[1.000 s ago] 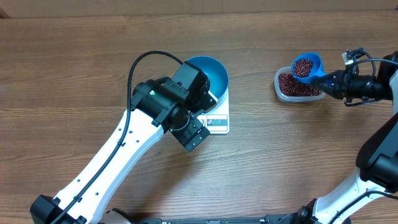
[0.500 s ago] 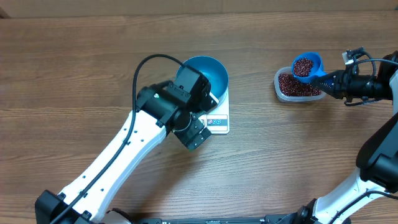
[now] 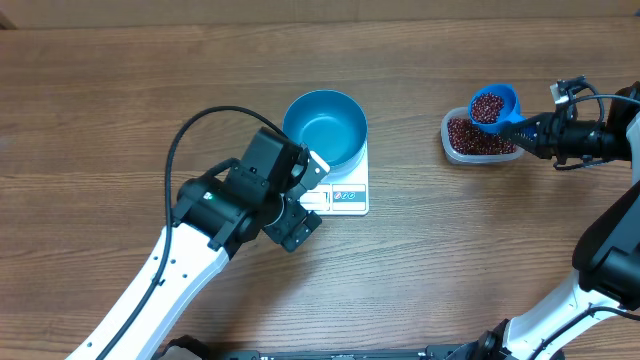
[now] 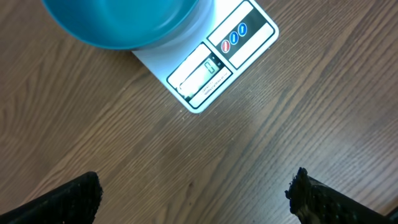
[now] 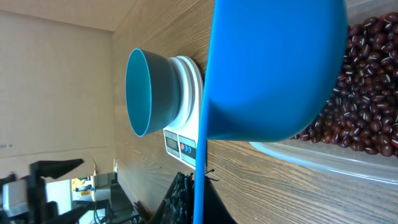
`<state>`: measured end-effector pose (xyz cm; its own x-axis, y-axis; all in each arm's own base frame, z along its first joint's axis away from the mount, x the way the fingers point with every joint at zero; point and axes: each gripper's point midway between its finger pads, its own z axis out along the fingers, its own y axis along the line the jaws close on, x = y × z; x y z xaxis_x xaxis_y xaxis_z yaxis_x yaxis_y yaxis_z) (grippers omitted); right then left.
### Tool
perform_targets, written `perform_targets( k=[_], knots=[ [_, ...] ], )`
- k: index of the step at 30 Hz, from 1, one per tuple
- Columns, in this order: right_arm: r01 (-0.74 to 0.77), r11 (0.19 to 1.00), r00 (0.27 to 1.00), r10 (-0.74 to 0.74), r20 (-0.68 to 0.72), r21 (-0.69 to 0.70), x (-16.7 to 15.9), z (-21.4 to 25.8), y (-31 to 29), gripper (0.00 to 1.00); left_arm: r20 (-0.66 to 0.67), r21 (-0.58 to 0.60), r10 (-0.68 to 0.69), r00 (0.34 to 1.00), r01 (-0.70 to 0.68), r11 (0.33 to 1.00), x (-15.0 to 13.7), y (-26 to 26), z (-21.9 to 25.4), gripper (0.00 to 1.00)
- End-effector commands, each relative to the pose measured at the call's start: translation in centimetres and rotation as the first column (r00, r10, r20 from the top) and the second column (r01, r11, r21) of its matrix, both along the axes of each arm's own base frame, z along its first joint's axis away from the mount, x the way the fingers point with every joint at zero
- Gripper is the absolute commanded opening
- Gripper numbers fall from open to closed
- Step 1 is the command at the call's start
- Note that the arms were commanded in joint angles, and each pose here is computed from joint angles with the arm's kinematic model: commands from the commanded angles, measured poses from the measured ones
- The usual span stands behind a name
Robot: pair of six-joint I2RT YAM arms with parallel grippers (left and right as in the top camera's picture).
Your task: Scoop item into bowl and weigh 150g on scale
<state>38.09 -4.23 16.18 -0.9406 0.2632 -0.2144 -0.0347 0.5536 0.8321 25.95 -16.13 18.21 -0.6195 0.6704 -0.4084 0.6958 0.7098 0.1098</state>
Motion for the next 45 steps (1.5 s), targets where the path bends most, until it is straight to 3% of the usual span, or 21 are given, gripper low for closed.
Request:
perform_targets(
  k=[1,45],
  knots=[
    [0.003,1.0,1.0,-0.003,0.006,0.015,0.1,0.0,0.1,0.04,-0.015,-0.008,-0.036,0.999,0.036,0.999,-0.3,-0.3,-1.2,0.99],
    [0.002,1.0,1.0,-0.002,0.013,0.012,0.2,0.0,0.0,0.04,0.026,-0.052,-0.058,0.998,0.06,0.997,0.5,-1.3,-0.8,0.99]
  ],
)
